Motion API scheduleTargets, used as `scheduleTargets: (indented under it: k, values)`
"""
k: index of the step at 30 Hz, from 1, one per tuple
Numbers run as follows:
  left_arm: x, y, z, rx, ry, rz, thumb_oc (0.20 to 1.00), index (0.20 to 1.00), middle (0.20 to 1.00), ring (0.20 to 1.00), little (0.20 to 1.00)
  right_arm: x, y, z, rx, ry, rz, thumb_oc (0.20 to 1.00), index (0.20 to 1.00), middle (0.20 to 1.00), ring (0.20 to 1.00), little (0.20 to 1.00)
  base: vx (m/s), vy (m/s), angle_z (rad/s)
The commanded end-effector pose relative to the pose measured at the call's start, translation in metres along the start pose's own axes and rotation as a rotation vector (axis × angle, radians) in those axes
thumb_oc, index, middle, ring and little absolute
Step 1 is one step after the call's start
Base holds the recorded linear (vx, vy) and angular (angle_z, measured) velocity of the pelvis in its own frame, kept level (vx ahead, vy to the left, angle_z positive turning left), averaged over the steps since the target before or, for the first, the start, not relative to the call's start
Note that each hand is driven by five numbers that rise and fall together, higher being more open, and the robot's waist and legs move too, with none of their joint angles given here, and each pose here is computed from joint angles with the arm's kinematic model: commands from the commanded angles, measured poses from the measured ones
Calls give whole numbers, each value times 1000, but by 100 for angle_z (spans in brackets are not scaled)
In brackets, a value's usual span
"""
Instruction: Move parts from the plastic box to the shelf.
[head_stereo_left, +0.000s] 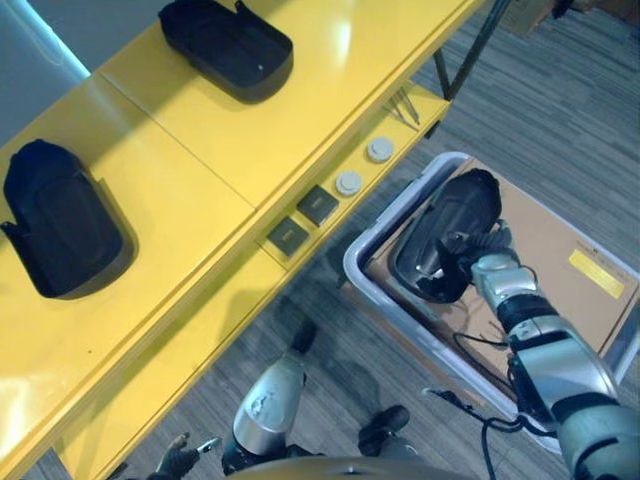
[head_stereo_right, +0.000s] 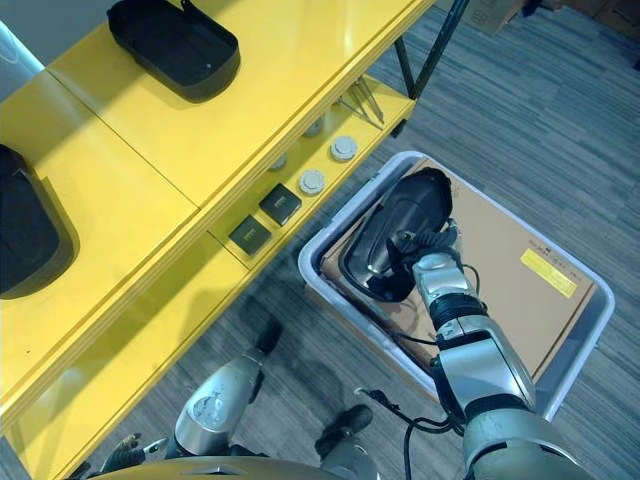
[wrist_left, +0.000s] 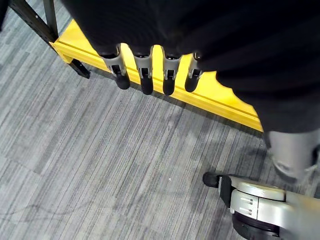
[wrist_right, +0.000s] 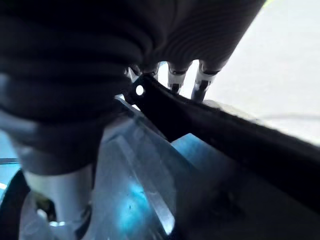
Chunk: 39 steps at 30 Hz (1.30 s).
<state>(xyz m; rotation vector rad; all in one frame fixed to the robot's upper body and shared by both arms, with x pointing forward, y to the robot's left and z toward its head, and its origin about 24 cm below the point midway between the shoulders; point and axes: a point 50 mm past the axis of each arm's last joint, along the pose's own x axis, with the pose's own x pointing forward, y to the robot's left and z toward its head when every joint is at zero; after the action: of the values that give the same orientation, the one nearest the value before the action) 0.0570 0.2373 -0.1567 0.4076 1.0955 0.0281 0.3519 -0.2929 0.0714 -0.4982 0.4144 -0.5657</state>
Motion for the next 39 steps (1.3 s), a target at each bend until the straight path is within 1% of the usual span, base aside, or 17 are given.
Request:
scheduleTargets:
  k: [1, 2, 3, 4, 11, 22, 28, 30, 32, 35, 36, 37, 38, 39]
  values:
    - [-1, 4, -1, 10, -15, 16, 1000, 1000, 1000, 1000, 1000, -8, 15, -20, -117, 1, 41, 1000, 1000, 1000, 1000, 1000, -38, -32, 0]
    - [-1, 3, 1, 5, -20, 18, 1000, 1000, 1000, 1000, 1000, -11, 20, -29, -132, 12, 48, 887, 887, 887, 887, 887, -39, -35, 0]
    - [0, 4, 3, 6, -27, 20, 1000, 1000, 1000, 1000, 1000, -13, 22, -33, -152, 14, 47, 576, 576, 576, 576, 576, -56, -50, -2]
    - [0, 4, 5, 3, -33, 23, 1000, 1000, 1000, 1000, 1000, -14, 23, -38, -183, 11, 49, 200, 200, 200, 200, 200, -54, -51, -3]
    - [3, 12, 14, 4, -65, 46, 1000, 1000, 1000, 1000, 1000, -11, 12, -38, -233, -46, 13, 200, 200, 200, 200, 200, -43, -56, -5]
    - [3, 17, 22, 0, -117, 72, 1000, 1000, 1000, 1000, 1000, -13, 1, -37, -140, -81, -3, 200, 200, 200, 200, 200, -33, -50, -4]
    - [2, 17, 35, -131, -212, 44, 1000, 1000, 1000, 1000, 1000, -15, -5, -35, -63, -107, -19, 200, 200, 200, 200, 200, 34, -62, -9]
    - [1, 18, 56, -234, -316, 0, 1000, 1000, 1000, 1000, 1000, -19, -7, -29, -23, -136, -27, 200, 200, 200, 200, 200, 57, -77, -6]
    - [0, 20, 66, -266, -359, -18, 1000, 1000, 1000, 1000, 1000, -21, -8, -26, -10, -148, -27, 200, 200, 200, 200, 200, 55, -57, -5]
    - [-11, 27, 111, -377, -533, -137, 1000, 1000, 1000, 1000, 1000, -31, -12, -19, 27, -203, -44, 200, 200, 200, 200, 200, 113, -81, -6]
    - [-22, 31, 138, -402, -624, -211, 1000, 1000, 1000, 1000, 1000, -36, -14, -16, 32, -220, -46, 200, 200, 200, 200, 200, 117, -64, -5]
    - [-24, 31, 140, -404, -638, -224, 1000, 1000, 1000, 1000, 1000, -36, -14, -16, 36, -224, -48, 200, 200, 200, 200, 200, 139, -64, -3]
    - [-33, 33, 162, -422, -692, -282, 1000, 1000, 1000, 1000, 1000, -38, -15, -15, 40, -232, -46, 200, 200, 200, 200, 200, 95, -39, -7]
    - [-38, 33, 171, -417, -723, -313, 1000, 1000, 1000, 1000, 1000, -39, -15, -14, 45, -237, -46, 200, 200, 200, 200, 200, 160, -60, -5]
